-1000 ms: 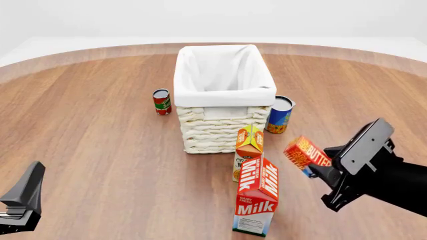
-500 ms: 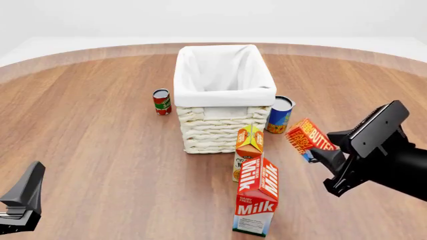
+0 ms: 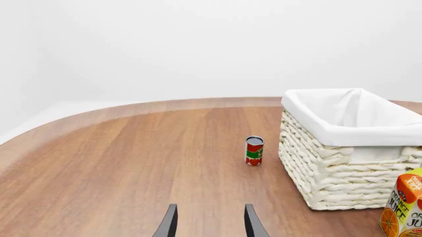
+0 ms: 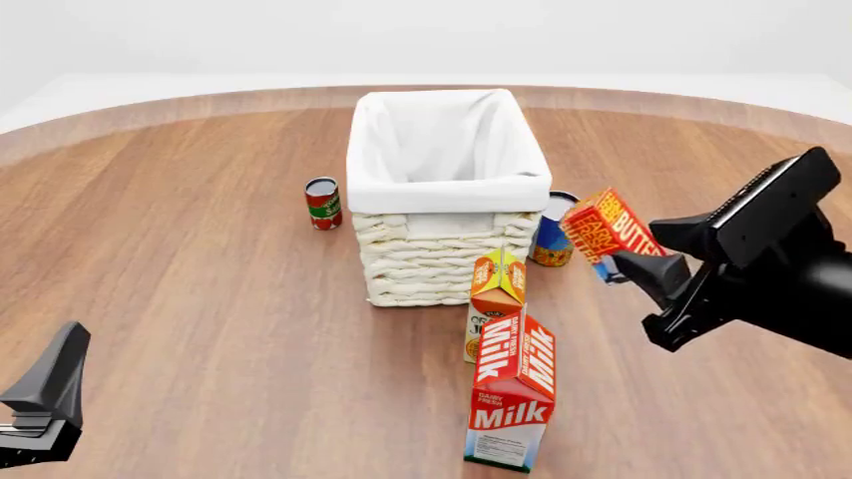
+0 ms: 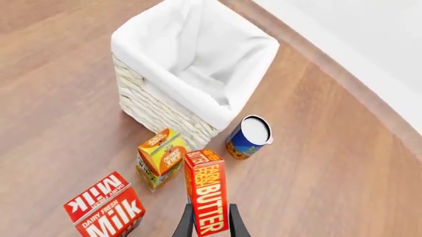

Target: Pick up the butter and put it in the basket.

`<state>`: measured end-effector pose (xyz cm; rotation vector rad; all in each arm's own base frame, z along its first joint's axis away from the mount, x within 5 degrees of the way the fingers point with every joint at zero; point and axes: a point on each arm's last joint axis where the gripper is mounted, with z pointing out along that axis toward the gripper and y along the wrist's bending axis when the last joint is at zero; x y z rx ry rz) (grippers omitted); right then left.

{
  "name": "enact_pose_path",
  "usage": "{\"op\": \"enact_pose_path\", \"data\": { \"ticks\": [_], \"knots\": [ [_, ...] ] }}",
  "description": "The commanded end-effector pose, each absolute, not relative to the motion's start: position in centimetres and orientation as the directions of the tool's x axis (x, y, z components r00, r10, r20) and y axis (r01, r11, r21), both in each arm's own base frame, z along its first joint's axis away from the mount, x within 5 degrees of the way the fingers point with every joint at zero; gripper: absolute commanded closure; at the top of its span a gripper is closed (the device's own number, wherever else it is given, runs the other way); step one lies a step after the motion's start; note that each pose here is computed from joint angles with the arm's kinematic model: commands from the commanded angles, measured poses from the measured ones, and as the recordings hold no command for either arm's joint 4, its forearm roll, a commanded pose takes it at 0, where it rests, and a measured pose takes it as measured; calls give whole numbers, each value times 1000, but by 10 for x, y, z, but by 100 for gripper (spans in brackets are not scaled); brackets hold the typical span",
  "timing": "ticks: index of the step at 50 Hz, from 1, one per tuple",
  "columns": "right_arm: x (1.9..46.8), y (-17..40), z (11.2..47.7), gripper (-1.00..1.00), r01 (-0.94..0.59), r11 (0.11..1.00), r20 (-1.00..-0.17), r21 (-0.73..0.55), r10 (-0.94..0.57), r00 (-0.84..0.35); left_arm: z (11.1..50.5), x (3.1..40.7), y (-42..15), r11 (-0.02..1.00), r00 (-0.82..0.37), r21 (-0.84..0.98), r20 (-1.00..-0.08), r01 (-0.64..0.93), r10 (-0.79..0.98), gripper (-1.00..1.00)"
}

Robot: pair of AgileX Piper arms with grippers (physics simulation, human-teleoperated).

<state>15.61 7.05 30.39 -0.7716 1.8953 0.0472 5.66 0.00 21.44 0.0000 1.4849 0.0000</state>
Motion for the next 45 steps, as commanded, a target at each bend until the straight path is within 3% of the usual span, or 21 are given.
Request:
{"op": "enact_pose_path", "data": {
  "ticks": [1,45],
  "knots": [
    [157,73,328,100,-515,803,-870,-300,-452,-198,214,57,0,1000,86,0,-996,0,0,-100],
    [173,87,371,100,-506,817,-917,-276,-382,-116,214,57,0,1000,86,0,-996,0,0,-100]
  ]
}}
